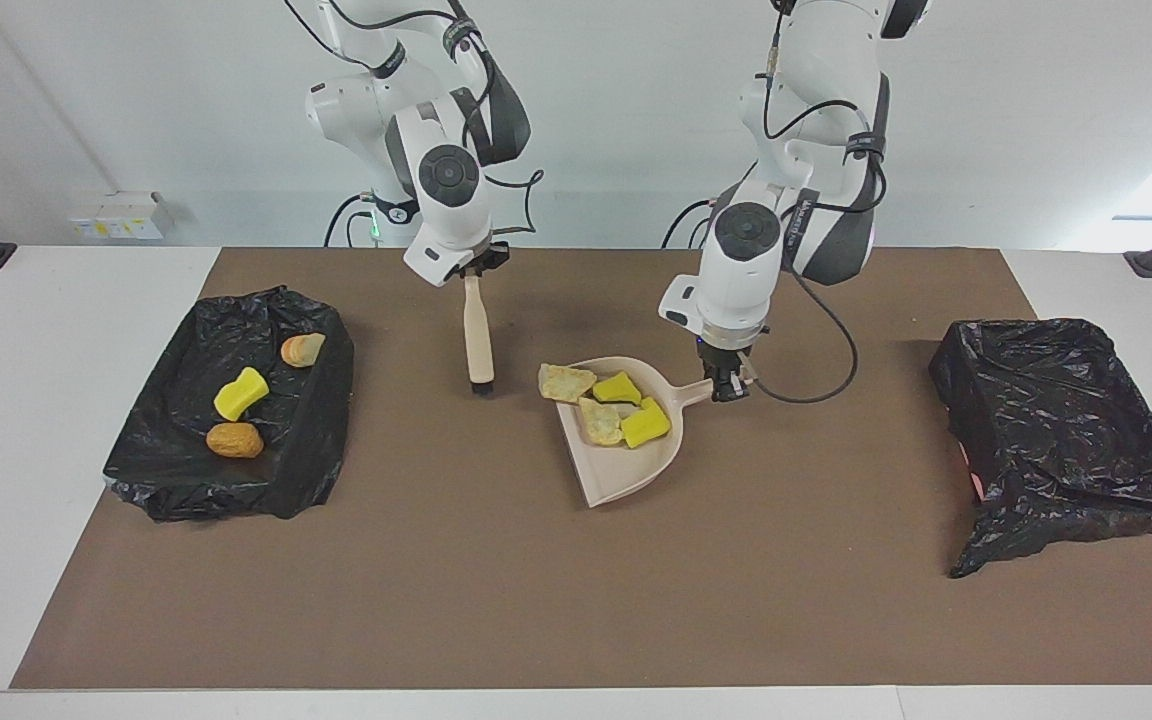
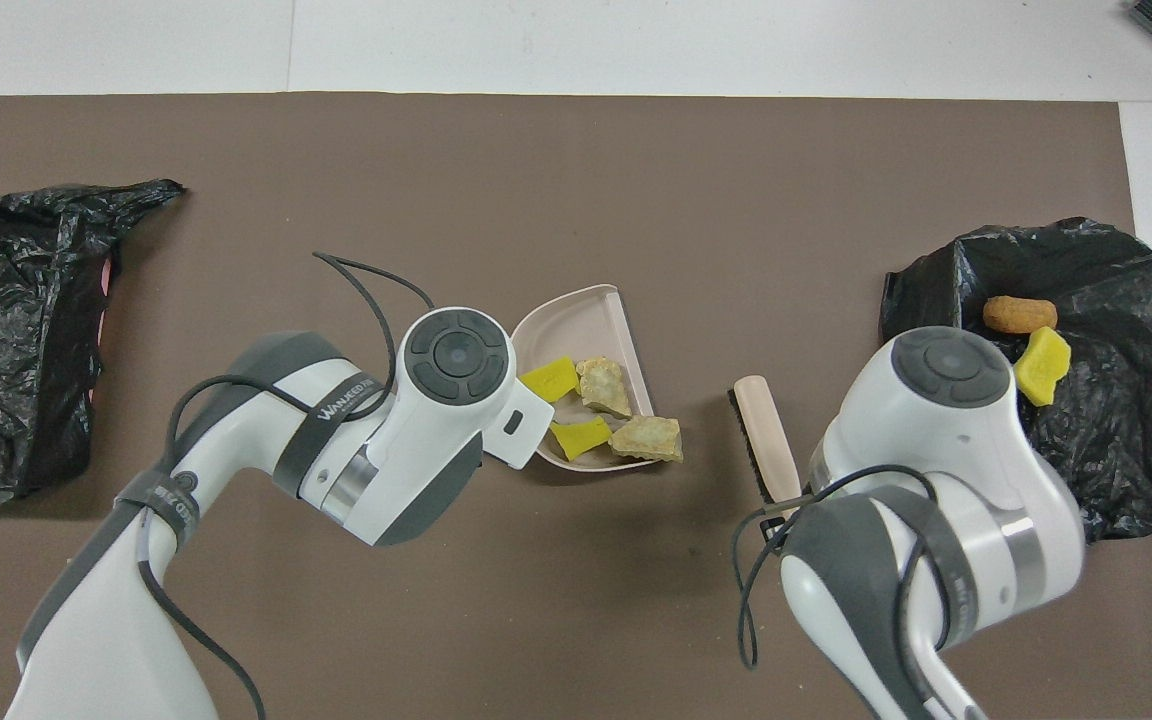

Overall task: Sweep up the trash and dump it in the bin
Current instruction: 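Carry the loaded dustpan to the nearby bin with the left gripper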

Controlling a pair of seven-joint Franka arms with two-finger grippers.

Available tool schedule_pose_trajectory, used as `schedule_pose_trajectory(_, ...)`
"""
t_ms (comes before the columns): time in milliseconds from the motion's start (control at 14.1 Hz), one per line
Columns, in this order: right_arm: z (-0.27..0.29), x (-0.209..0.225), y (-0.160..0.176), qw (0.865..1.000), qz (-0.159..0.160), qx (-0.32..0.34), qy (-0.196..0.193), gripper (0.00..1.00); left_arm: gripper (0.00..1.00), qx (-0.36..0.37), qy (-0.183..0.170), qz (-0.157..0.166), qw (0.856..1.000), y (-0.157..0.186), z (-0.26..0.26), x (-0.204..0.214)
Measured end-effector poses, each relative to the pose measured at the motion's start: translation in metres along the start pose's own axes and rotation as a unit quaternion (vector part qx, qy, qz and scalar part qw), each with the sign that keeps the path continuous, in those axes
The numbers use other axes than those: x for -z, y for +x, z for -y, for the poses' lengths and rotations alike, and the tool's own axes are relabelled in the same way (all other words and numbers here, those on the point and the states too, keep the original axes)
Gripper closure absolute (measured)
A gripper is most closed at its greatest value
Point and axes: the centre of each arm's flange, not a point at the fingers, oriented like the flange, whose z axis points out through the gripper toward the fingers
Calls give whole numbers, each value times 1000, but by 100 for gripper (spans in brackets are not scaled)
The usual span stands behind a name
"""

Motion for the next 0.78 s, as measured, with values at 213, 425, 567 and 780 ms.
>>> schedule_pose_trajectory(213, 36, 4, -12, 999, -18, -23, 32, 74, 69, -6, -8, -17, 1000, -42, 36, 33)
schedule_pose_trajectory(425, 99, 3, -35, 996, -58, -55, 44, 74, 69, -25, -18, -33, 999, -91, 65, 58)
schedule_pose_trajectory(567, 134, -3, -50, 994, -81, -59, 52, 74, 69, -41, -20, -50, 998, -139, 87, 67)
schedule_pose_trajectory(780, 170, -26, -50, 991, -99, -63, 66, 74, 69, -65, -22, -82, 994, -214, 111, 71)
